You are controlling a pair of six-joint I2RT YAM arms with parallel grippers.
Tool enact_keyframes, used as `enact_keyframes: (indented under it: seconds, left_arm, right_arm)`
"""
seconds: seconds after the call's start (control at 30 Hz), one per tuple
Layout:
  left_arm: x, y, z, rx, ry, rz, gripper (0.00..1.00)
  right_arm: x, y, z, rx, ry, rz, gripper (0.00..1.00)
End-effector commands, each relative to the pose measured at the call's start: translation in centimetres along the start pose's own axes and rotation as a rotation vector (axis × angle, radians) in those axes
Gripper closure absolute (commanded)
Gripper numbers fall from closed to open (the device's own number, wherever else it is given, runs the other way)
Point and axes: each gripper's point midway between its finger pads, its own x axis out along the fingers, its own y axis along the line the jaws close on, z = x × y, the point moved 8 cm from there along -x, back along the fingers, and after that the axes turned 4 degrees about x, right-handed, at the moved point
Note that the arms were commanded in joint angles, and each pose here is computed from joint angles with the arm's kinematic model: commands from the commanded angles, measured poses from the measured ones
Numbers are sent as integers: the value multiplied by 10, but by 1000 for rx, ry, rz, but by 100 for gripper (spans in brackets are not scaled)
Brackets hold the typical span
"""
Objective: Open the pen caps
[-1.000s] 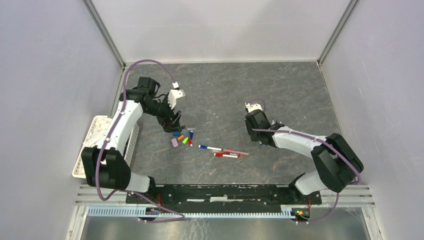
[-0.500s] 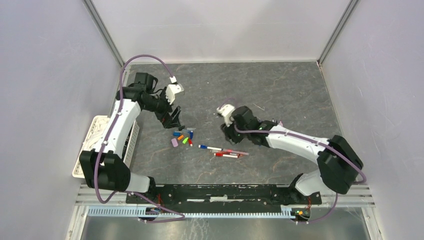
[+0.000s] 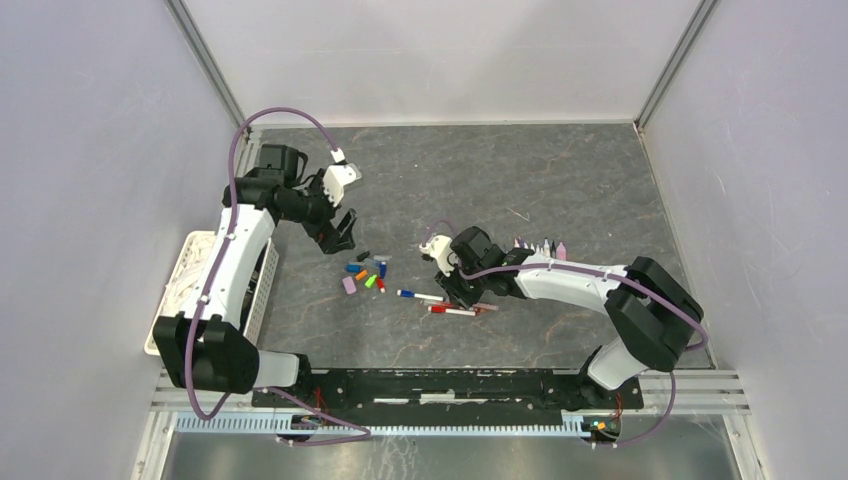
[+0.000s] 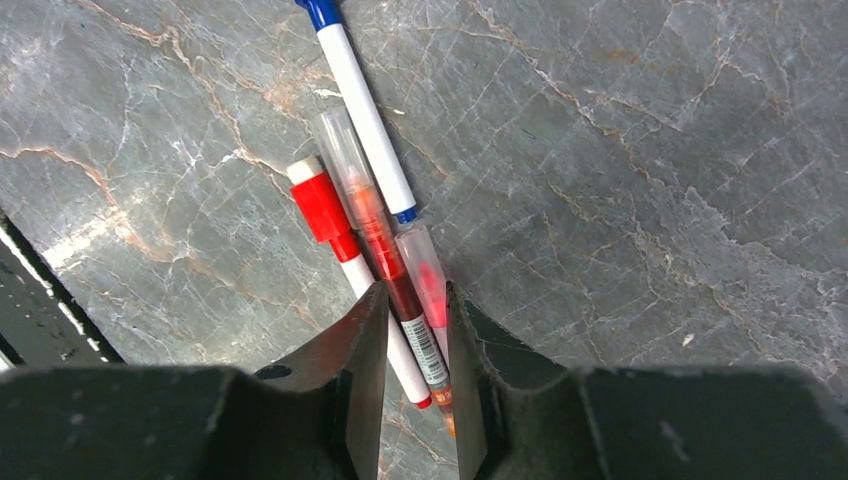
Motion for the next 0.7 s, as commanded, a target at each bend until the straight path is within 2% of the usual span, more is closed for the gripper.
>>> enact_keyframes:
  seconds: [0.0,0.17,0.4,0.67]
  left_arm:
    - [-4,-2,2,-9,-17,5,0]
    - [-3,-3,3,-12,-22,-11,0]
    - [-6,-4,4,2,-29,-1,0]
    - [-10,-6,7,14,-38,-16,0]
  right_arm:
    - [-3,-7,1,-23,-18,-52,70]
    - [-5,-17,-9,11,-8,-72,74]
    - [-4,-19,-32,24,37,-88,67]
    - [-11,-30,-45,87,28,-140,71]
